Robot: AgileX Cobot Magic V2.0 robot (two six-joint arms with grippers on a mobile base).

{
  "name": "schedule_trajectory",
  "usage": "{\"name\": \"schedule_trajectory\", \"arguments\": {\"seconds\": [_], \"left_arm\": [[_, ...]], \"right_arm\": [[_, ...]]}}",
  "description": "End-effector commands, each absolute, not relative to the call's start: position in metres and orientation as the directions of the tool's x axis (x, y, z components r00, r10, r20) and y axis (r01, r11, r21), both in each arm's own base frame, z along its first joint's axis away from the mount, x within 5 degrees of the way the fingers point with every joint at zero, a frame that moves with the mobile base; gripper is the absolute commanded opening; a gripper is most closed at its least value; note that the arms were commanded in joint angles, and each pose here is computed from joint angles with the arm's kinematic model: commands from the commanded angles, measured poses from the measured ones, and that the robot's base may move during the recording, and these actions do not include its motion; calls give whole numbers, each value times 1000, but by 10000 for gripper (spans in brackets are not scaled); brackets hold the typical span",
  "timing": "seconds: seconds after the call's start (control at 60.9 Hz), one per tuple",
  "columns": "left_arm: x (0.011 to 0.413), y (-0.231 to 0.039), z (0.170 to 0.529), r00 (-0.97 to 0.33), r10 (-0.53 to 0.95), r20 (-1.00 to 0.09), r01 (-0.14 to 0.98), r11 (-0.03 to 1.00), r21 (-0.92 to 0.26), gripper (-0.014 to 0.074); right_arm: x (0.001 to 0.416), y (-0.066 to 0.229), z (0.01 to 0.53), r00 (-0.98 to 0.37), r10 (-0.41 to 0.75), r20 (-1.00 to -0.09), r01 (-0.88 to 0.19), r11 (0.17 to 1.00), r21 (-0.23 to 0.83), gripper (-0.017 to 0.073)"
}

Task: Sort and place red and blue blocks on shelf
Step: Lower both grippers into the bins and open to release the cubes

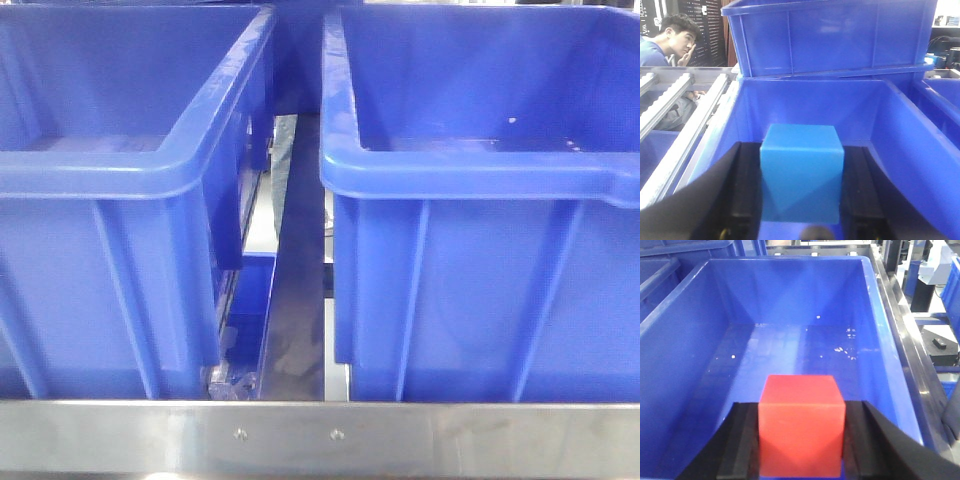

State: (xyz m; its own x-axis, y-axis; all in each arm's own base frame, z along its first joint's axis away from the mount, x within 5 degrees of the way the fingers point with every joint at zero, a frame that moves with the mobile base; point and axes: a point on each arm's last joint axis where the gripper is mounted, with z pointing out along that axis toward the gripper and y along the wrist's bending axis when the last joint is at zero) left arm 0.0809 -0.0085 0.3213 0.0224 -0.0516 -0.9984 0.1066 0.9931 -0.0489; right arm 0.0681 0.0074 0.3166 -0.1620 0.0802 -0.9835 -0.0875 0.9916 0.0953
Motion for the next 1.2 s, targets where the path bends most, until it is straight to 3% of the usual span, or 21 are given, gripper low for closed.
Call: {"name": "schedule_trajectory", "arguments": {"seconds": [0.0,1.182], "left_arm": [[79,-9,340,136,-72,-988,127,990,-54,122],[79,-9,340,138,-74,-988,127,990,-56,122]], "right_arm": [[69,7,333,-52,74,-996,-89,993,79,49],[69,7,333,-60,74,-995,-88,993,79,49]]}}
